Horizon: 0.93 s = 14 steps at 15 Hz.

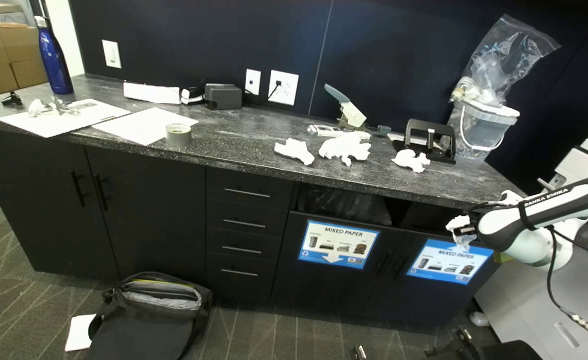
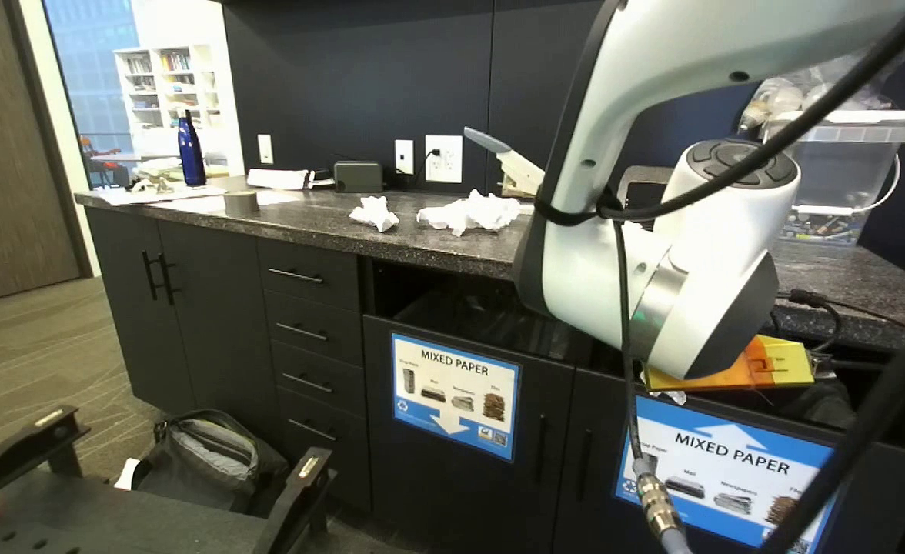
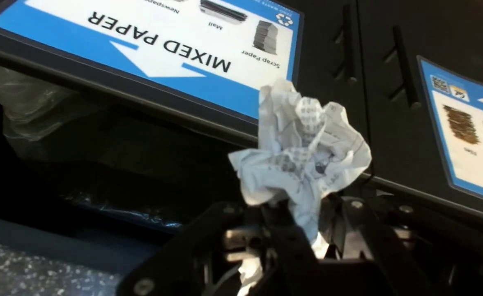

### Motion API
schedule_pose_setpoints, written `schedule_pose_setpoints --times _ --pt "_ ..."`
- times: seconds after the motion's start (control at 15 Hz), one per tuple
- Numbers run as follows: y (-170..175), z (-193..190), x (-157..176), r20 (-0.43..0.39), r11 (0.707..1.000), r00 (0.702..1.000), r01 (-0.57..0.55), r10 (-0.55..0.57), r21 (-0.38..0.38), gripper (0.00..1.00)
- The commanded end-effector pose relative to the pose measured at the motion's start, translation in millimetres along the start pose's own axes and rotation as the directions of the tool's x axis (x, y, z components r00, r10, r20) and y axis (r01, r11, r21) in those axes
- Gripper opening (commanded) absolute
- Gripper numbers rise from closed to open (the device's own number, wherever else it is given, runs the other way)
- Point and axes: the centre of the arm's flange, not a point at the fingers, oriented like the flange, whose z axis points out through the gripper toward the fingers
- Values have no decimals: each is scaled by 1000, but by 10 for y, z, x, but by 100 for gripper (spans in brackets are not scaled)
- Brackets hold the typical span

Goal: Place one paper from the counter inside the waste bin on the right, place four papers from the counter inside the bin on the left

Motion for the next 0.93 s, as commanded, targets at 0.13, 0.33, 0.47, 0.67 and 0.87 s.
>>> schedule_pose_setpoints --times 0.13,0.33,0.47,0.67,0.87 --pt "213 431 -75 14 998 999 -50 50 22 10" --pt "346 559 -127 10 995 996 -92 91 39 10" --pt "450 609 -125 -2 990 992 -129 129 55 10" --pt "634 673 -119 -37 974 976 -213 217 76 10" --pt "768 707 -177 -74 950 948 -307 310 59 10"
